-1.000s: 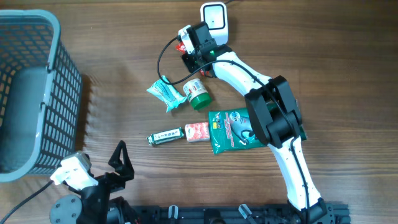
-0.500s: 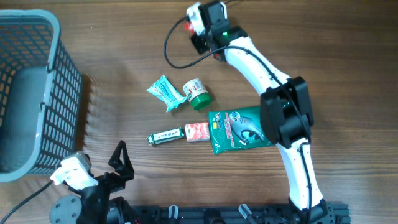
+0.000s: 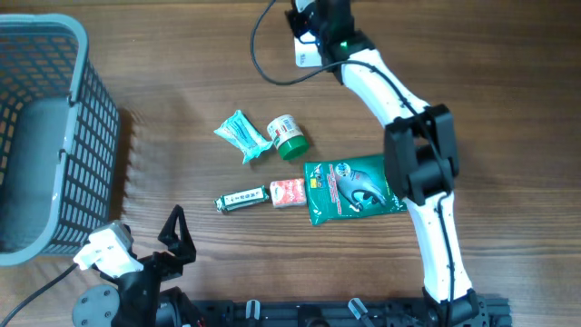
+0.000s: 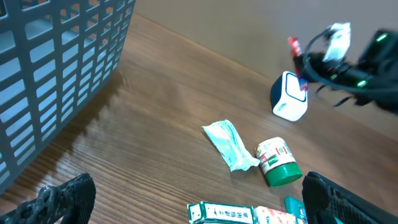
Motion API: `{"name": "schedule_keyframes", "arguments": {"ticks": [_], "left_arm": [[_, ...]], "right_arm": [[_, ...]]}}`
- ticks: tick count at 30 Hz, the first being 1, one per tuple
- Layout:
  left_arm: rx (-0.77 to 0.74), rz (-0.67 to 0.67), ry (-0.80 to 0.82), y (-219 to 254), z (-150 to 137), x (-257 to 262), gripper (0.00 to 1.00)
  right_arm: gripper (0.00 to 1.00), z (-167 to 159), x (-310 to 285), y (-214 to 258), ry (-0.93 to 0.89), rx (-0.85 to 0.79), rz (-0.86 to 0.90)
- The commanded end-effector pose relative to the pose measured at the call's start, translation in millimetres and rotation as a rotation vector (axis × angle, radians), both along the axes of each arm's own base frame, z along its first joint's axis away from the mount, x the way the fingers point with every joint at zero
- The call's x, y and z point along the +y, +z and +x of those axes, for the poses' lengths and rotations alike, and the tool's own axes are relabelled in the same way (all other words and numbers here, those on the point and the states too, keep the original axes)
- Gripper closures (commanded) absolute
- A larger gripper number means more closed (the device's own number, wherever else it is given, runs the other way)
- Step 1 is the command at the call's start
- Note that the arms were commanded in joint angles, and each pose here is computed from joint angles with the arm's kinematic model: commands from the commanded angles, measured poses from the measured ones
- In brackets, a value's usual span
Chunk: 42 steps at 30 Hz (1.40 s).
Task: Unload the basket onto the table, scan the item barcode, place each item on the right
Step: 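Carry the stick right and drop it at the table's right edge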
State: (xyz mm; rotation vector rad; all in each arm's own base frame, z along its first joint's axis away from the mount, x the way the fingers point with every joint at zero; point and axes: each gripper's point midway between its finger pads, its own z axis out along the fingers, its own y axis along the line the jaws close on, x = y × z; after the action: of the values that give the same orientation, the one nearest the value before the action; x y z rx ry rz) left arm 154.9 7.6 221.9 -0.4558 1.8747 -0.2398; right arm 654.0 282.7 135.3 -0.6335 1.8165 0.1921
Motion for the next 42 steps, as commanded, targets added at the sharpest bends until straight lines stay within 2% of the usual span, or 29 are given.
{"name": "schedule_keyframes", "arguments": {"ticks": [1, 5, 8, 11, 13, 14, 16, 19, 20, 25, 26, 27, 33, 34, 35, 37, 38, 42], "left_arm": [[0.001, -0.008, -0.004, -0.8, 0.6, -0.9, 0.00], [0.000, -0.008, -0.004, -0.7, 0.6, -0.9, 0.00], [0.000, -0.008, -0.004, -0.7, 0.6, -0.9, 0.00], [0.000, -0.008, -0.004, -0.7, 0.6, -0.9, 0.00], [0.000, -0.008, -0.004, -0.7, 0.6, -0.9, 0.00], [0.000, -0.008, -0.004, -0.7, 0.6, -0.9, 0.00], [0.000, -0.008, -0.004, -0.7, 0.6, -0.9, 0.00], [0.000, -0.008, -0.004, -0.7, 0.6, -0.9, 0.00], [0.001, -0.008, -0.004, -0.8, 0.6, -0.9, 0.00], [0.000, -0.008, -0.004, -0.7, 0.6, -0.9, 0.00], [0.000, -0.008, -0.004, -0.7, 0.6, -0.9, 0.00], [0.001, -0.008, -0.004, -0.8, 0.6, -0.9, 0.00], [0.000, -0.008, -0.004, -0.7, 0.6, -0.9, 0.00], [0.000, -0.008, -0.004, -0.7, 0.6, -0.9, 0.00], [0.001, -0.008, -0.004, -0.8, 0.6, -0.9, 0.00], [0.000, -0.008, -0.004, -0.7, 0.6, -0.9, 0.00], [0.000, -0.008, -0.004, -0.7, 0.6, -0.9, 0.00], [0.000, -0.008, -0.004, -0.7, 0.6, -0.9, 0.00]], "right_arm": [[0.96, 2.3, 6.5, -41.8, 0.006, 0.048, 0.028], [0.96, 13.5, -10.2, -34.6, -0.065, 0.042, 0.090], [0.96, 16.9, -29.0, 10.2, -0.118, 0.030, 0.102], [0.96, 6.5, -64.3, 65.5, -0.179, 0.072, 0.136], [0.96, -1.8, -101.6, 93.2, -0.258, 0.102, 0.129], [0.96, -11.3, -154.7, 113.0, -0.405, 0.125, 0.086], [0.96, -25.9, -228.4, 123.5, -0.626, 0.150, 0.001], [0.96, -50.2, -333.7, 112.8, -0.922, 0.211, -0.129], [0.96, -62.8, -380.3, 94.0, -1.014, 0.270, -0.169], [0.96, -120.7, -518.7, 12.6, -1.263, 0.495, -0.144], [0.96, -131.1, -534.1, 1.9, -1.299, 0.522, -0.133], [0.96, -155.2, -563.6, -21.4, -1.369, 0.588, -0.106], [0.96, -230.5, -617.8, -91.9, -1.483, 0.803, 0.034], [0.92, -237.0, -620.7, -95.9, -1.505, 0.813, 0.051], [0.46, -241.8, -624.8, -96.2, -1.530, 0.813, 0.070], [0.25, -235.9, -622.4, -84.2, -1.512, 0.793, 0.096], [0.00, -229.2, -619.5, -75.4, -1.492, 0.772, 0.115], [0.00, -185.4, -581.3, 4.1, -1.326, 0.618, 0.225]]}}
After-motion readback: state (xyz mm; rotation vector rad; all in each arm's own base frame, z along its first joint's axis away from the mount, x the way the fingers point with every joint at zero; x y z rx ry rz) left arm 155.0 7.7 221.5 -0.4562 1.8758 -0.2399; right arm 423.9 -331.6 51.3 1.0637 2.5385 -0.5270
